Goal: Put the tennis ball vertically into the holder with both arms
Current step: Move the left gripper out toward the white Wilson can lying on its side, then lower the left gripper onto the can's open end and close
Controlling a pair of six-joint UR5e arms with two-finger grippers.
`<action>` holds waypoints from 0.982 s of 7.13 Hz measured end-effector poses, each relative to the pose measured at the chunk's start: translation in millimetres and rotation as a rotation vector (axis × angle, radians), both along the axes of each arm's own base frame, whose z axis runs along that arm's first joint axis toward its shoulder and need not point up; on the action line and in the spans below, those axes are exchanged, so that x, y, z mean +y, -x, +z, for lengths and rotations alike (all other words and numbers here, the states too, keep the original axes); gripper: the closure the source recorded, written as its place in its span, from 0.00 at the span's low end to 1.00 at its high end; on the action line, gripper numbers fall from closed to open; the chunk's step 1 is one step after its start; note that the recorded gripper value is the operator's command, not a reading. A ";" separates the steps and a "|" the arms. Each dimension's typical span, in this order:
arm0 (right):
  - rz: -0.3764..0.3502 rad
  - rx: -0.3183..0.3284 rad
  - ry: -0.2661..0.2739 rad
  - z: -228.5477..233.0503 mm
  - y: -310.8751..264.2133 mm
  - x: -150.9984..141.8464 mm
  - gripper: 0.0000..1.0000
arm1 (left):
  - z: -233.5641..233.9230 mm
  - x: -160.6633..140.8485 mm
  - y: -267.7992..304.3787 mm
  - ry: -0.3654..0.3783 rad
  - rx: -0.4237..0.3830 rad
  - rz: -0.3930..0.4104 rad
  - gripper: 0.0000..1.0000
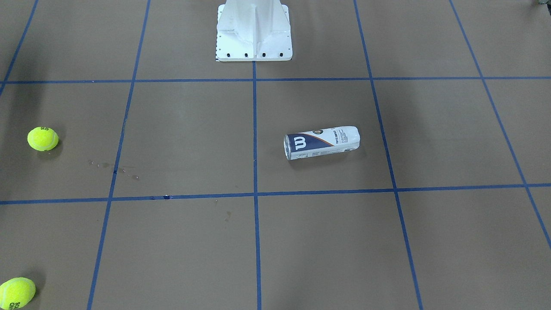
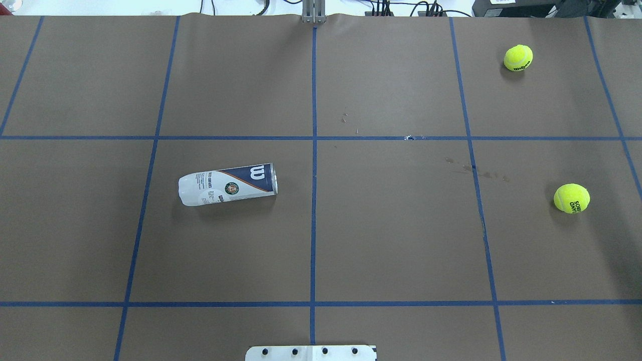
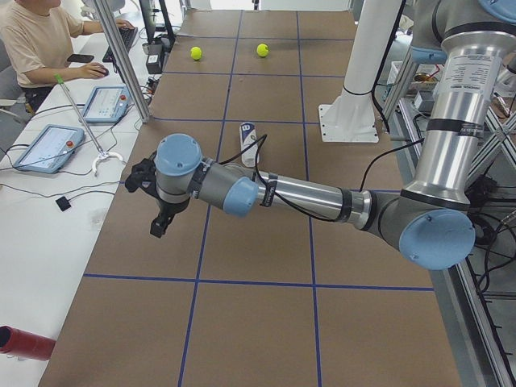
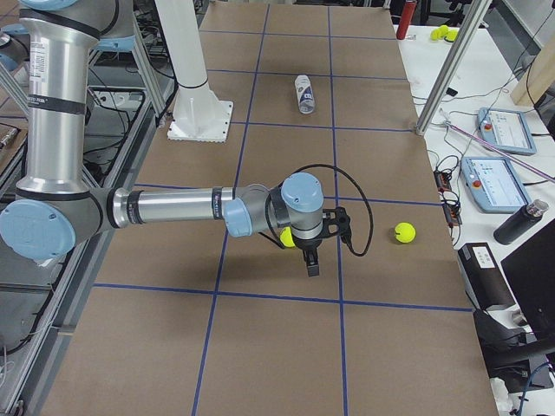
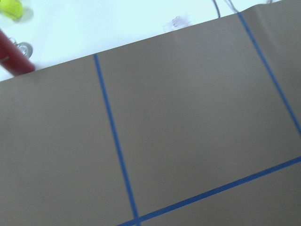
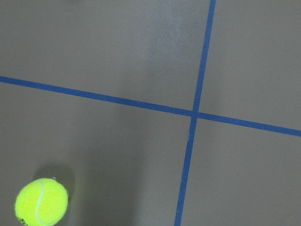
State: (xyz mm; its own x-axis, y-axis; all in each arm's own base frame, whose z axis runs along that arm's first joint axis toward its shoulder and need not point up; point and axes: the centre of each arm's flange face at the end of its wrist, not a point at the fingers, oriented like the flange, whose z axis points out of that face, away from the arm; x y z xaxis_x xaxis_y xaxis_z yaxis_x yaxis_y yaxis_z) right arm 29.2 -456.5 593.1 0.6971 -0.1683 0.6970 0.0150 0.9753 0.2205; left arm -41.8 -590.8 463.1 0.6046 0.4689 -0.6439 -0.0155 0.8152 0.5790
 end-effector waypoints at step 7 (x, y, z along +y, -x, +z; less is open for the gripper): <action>0.006 -0.002 0.004 0.0 -0.1 0.3 0.00 | -225.2 36.0 -356.9 -0.395 0.096 0.401 0.00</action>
State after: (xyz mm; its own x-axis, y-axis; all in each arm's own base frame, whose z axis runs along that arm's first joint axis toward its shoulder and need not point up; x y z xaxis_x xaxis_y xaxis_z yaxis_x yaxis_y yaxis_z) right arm 29.3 -456.2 593.0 0.6965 -0.1613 0.6992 0.0091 0.9763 0.2162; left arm 315.1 -554.8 237.9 0.2773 0.8658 -0.4164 -0.2109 0.4777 0.8528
